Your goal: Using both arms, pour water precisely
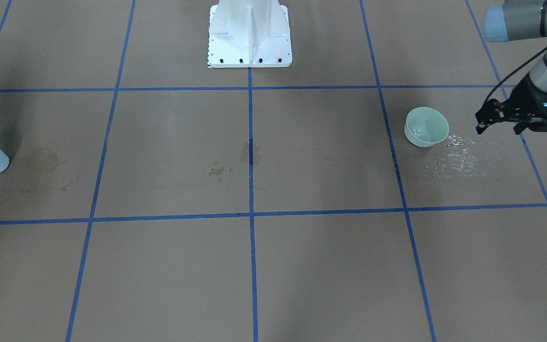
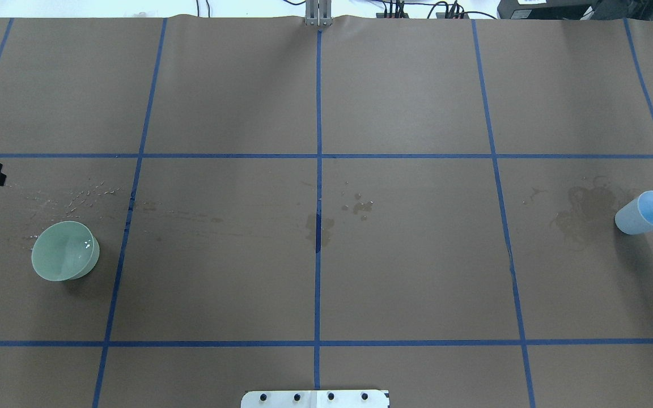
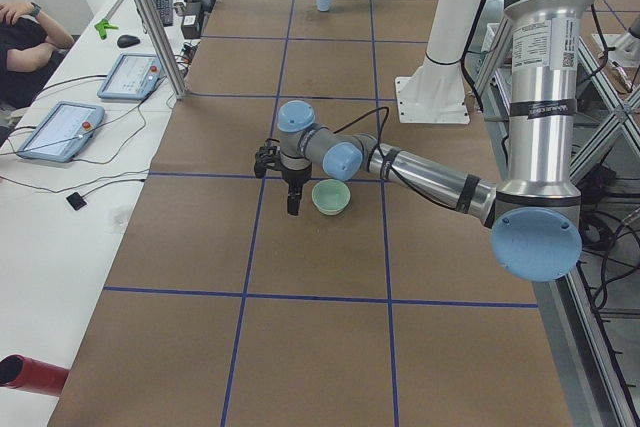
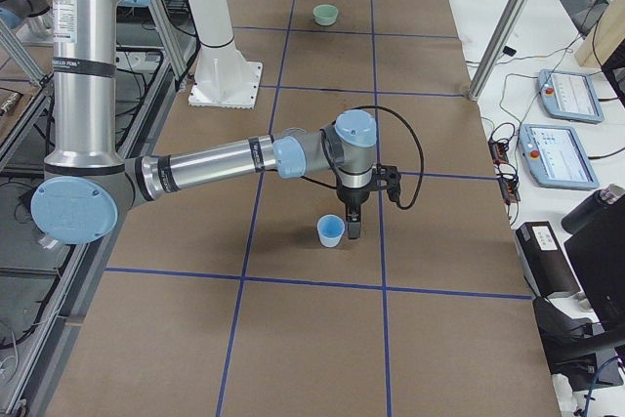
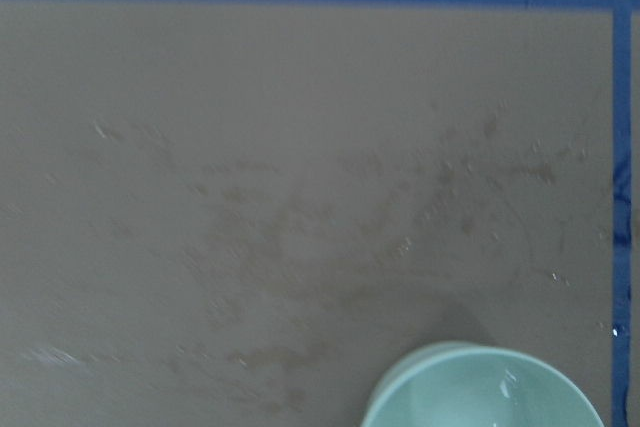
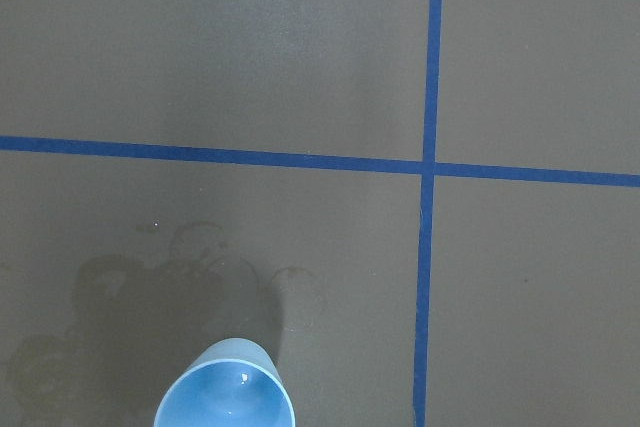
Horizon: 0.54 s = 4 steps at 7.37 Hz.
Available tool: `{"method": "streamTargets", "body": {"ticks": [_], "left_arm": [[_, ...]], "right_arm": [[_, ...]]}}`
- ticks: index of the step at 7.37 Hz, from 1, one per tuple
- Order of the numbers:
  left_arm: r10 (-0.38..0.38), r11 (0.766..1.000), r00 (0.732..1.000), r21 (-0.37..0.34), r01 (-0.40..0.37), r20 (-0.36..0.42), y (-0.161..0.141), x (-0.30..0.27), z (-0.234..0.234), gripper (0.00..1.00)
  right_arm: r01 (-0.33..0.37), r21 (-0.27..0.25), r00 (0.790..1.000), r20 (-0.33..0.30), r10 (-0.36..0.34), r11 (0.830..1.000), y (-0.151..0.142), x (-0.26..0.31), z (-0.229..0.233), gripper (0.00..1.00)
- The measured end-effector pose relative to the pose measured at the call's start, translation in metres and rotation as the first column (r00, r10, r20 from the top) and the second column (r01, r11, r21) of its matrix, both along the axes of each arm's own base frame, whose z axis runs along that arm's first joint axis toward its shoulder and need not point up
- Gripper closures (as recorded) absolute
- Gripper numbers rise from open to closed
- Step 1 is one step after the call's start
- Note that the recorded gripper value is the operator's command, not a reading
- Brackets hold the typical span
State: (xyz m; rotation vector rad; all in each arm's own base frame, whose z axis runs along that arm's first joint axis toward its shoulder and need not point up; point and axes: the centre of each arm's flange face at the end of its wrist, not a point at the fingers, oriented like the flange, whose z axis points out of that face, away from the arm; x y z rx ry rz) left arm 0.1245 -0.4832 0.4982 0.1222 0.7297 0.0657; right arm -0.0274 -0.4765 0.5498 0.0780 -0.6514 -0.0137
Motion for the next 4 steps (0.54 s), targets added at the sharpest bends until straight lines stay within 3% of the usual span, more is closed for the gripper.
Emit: {"method": "streamTargets", "body": {"ticks": [2, 4], "left_arm": [[0.030, 0.999, 0.998, 0.034, -0.032, 0.047, -0.032, -0.086, 0.033, 0.00], [0.017, 1.000, 1.000, -0.004, -0.017, -0.004, -0.034, -0.135, 0.069, 0.00]], "right_arm": [[0.011, -0.016, 0.999, 0.051, -0.010, 1.000, 0.002, -0.003, 0.005, 0.00], [0.004, -0.037, 0.997, 0.072, -0.001, 0.999, 0.006, 0.003, 0.014, 0.00]]}}
